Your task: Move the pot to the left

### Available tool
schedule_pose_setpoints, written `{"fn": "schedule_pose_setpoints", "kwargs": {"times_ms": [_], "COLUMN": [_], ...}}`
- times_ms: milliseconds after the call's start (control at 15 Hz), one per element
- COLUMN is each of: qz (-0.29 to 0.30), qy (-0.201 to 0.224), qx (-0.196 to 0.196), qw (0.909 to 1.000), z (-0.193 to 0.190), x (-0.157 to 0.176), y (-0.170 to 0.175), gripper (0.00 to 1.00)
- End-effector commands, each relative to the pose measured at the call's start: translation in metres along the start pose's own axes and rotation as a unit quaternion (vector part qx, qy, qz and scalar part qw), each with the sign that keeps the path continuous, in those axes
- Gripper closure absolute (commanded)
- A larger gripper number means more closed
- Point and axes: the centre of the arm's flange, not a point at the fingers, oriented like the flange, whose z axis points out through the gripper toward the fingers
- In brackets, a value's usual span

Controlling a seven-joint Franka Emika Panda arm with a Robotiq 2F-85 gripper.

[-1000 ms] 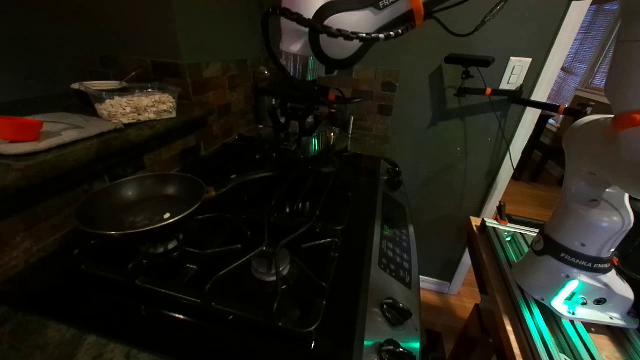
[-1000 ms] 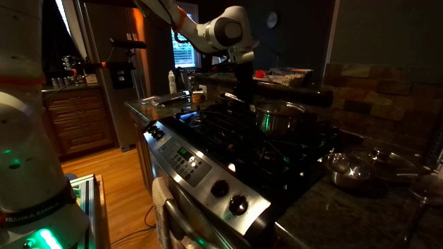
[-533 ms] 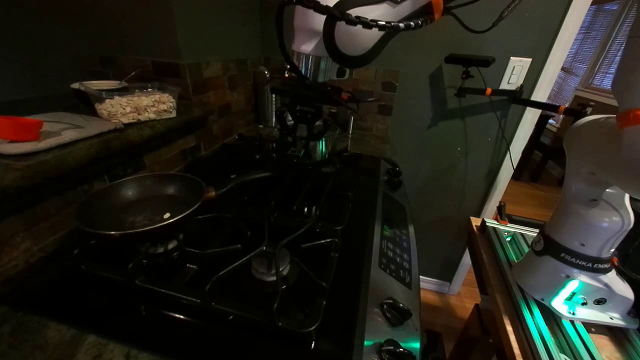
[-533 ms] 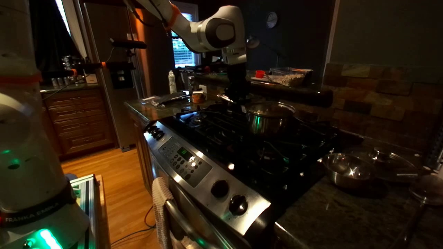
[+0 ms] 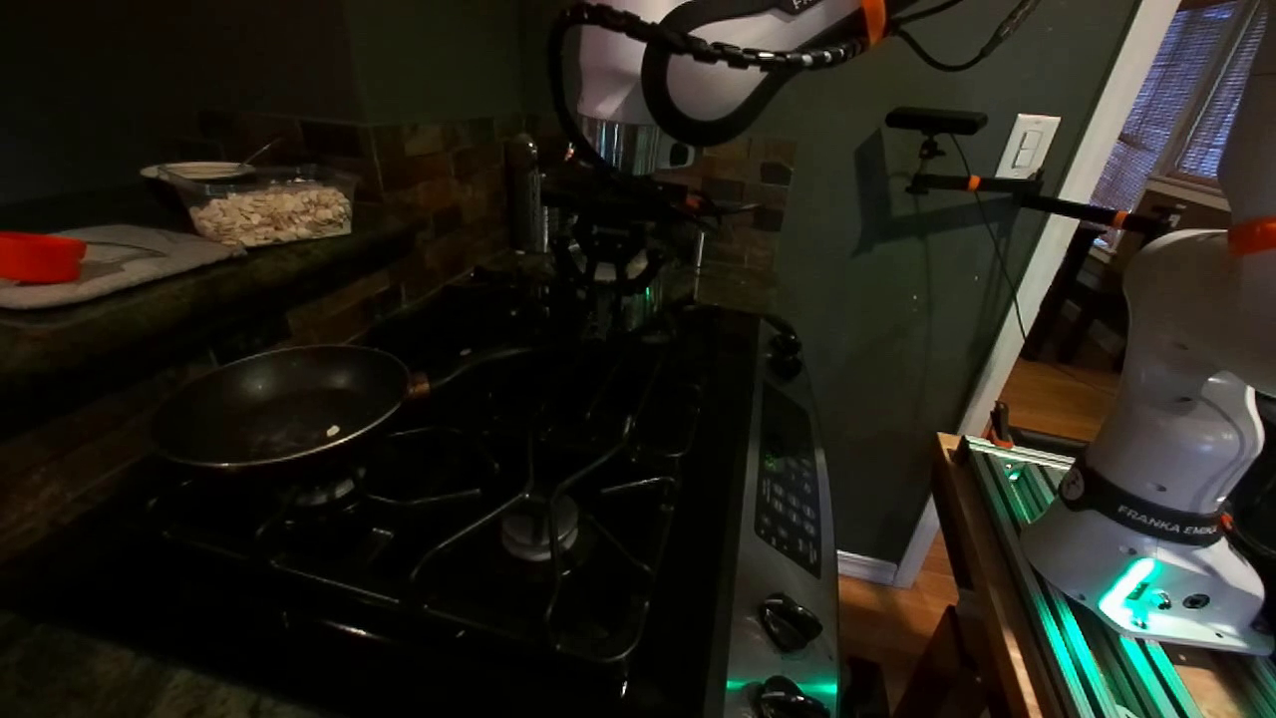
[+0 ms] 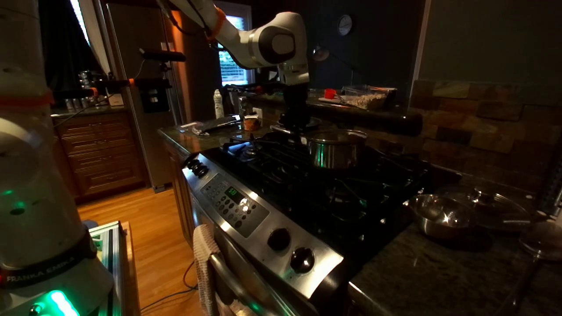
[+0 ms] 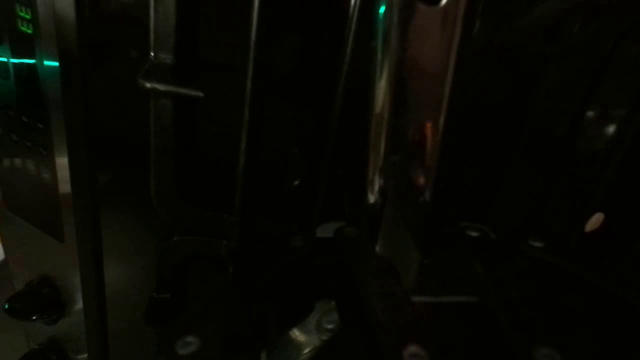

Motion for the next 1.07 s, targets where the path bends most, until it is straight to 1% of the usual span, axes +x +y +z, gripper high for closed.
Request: {"fn": "schedule_pose_setpoints", "kwargs": {"times_ms": [0,267,667,1000], "qz": [-0.031,-0.061,-0.078,-0.096], "qy": [-0.020,-0.034,-0.057,-0.088], "qx": [-0.030,-0.033,-0.035,-0.033], "qw": [0.9989,0.9970,0.9947,0.9910], "z": [0.005,0.002,-0.007,-0.017], "x": [-0.028,-0.048,-0.067,-0.084], "y": [0.017,0.027,0.036,0.041], "gripper": [0.92,0.92,0.92,0.92]}}
